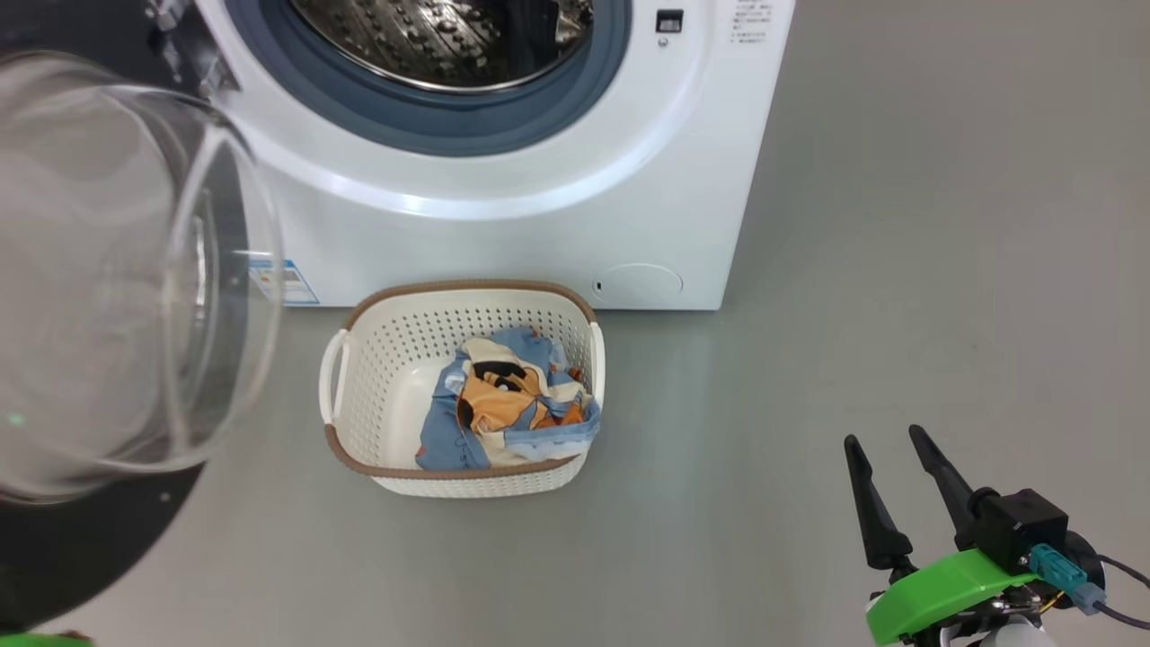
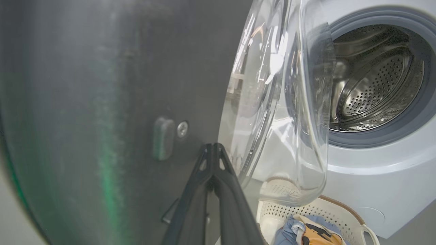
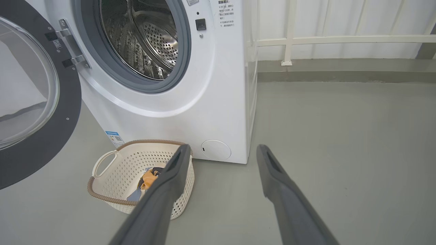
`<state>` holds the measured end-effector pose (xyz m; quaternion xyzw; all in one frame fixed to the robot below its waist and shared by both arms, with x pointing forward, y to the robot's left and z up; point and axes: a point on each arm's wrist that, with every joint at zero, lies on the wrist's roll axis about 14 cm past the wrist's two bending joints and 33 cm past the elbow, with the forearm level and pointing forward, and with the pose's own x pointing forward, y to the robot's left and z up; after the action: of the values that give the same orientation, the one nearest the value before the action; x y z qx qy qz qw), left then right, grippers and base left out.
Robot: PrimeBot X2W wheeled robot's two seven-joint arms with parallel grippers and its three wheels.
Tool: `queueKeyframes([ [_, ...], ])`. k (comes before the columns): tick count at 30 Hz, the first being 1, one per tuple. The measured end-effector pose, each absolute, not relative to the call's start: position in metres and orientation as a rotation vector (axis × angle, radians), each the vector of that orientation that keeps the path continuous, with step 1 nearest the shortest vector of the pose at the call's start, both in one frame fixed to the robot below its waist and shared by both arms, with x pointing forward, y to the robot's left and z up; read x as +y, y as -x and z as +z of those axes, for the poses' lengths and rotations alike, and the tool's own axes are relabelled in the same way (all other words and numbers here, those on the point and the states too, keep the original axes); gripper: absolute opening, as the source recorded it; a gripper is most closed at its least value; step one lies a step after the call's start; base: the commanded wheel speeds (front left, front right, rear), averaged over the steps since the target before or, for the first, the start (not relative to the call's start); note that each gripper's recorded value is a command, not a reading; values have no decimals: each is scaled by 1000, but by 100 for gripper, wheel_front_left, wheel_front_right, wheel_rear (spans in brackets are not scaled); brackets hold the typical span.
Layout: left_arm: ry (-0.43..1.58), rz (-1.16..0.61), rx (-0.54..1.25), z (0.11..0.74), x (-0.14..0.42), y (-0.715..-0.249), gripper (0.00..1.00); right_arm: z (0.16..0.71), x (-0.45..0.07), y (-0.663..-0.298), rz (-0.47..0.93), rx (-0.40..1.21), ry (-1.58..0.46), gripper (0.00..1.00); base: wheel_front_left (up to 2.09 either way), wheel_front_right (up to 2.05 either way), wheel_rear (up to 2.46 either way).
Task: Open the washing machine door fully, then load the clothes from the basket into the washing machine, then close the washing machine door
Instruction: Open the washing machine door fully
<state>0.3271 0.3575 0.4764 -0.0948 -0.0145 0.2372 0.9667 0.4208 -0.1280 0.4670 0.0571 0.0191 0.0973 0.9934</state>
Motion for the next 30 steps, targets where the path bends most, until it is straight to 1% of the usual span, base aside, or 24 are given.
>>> queueKeyframes([
  [5, 183, 560, -50, 483, 389, -330, 0, 463, -132, -423, 182, 45, -115, 100, 0, 0, 0],
  [10, 185, 611, -55, 484, 408, -333, 0, 458, -133, -426, 178, 56, -115, 100, 0, 0, 0],
  [15, 181, 649, -54, 485, 423, -331, 0, 466, -130, -434, 187, 31, -117, 100, 0, 0, 0],
  [23, 181, 674, -50, 484, 430, -328, 0, 468, -130, -433, 187, 28, -116, 100, 0, 0, 0],
  [30, 161, 618, -79, 496, 416, -340, 0, 469, -131, -433, 186, 24, -116, 100, 0, 0, 0],
])
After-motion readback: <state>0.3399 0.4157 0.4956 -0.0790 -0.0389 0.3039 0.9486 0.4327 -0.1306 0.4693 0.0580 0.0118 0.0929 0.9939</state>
